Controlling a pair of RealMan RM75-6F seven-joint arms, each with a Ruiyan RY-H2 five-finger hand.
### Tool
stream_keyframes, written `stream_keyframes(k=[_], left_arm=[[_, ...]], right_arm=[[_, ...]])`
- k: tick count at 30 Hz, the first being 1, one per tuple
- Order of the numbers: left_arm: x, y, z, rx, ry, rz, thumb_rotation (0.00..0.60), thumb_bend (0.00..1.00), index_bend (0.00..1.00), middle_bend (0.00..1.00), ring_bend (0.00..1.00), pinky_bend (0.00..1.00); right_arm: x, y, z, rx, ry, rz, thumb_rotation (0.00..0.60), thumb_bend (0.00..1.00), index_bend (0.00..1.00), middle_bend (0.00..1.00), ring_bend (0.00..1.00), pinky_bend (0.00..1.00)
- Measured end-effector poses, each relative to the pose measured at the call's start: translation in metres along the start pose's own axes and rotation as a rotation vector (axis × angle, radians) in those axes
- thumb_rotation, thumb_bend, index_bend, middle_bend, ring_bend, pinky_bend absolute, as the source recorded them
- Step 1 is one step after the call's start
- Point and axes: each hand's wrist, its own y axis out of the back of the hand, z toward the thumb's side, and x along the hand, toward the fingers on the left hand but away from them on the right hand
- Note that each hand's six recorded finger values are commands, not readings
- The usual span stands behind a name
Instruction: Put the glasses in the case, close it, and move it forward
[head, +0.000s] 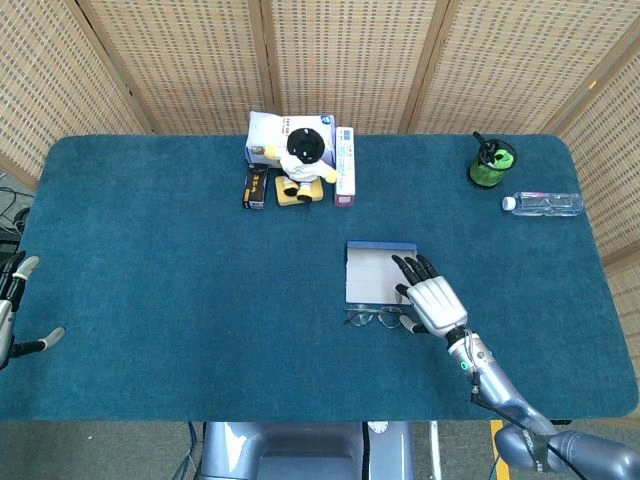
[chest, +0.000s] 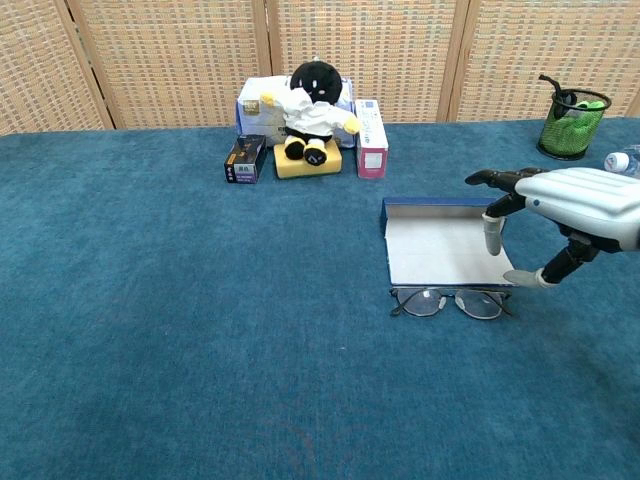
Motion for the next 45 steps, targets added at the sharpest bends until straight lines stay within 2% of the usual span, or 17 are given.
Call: stream_keyframes(k=[8, 22, 37, 45], left_arm=[[0.000, -0.001, 0.000, 0.001, 0.000, -0.003, 0.600, 0.00, 0.00, 0.00, 0.00, 0.00], [0.000, -0.001, -0.001, 0.000, 0.005, -0.003, 0.600, 0.00, 0.00, 0.00, 0.00, 0.00], [0.000, -0.001, -0.002, 0.000, 0.007, -0.003, 0.600, 0.00, 0.00, 0.00, 0.00, 0.00], [0.001, -0.001, -0.002, 0.000, 0.008, -0.005, 0.600, 0.00, 0.00, 0.00, 0.00, 0.00]], right_arm=[[-0.011, -0.014, 0.005, 0.047, -0.016, 0.027, 0.600, 0.36, 0.47, 0.00, 0.00, 0.00], [-0.024, -0.032, 0.017, 0.032, -0.039, 0.071, 0.600, 0.36, 0.48, 0.00, 0.00, 0.00], [-0.030, -0.033, 0.024, 0.013, -0.042, 0.075, 0.600, 0.36, 0.50, 0.00, 0.00, 0.00], [-0.034, -0.037, 0.027, 0.007, -0.040, 0.088, 0.600, 0.42, 0.55, 0.00, 0.00, 0.00]])
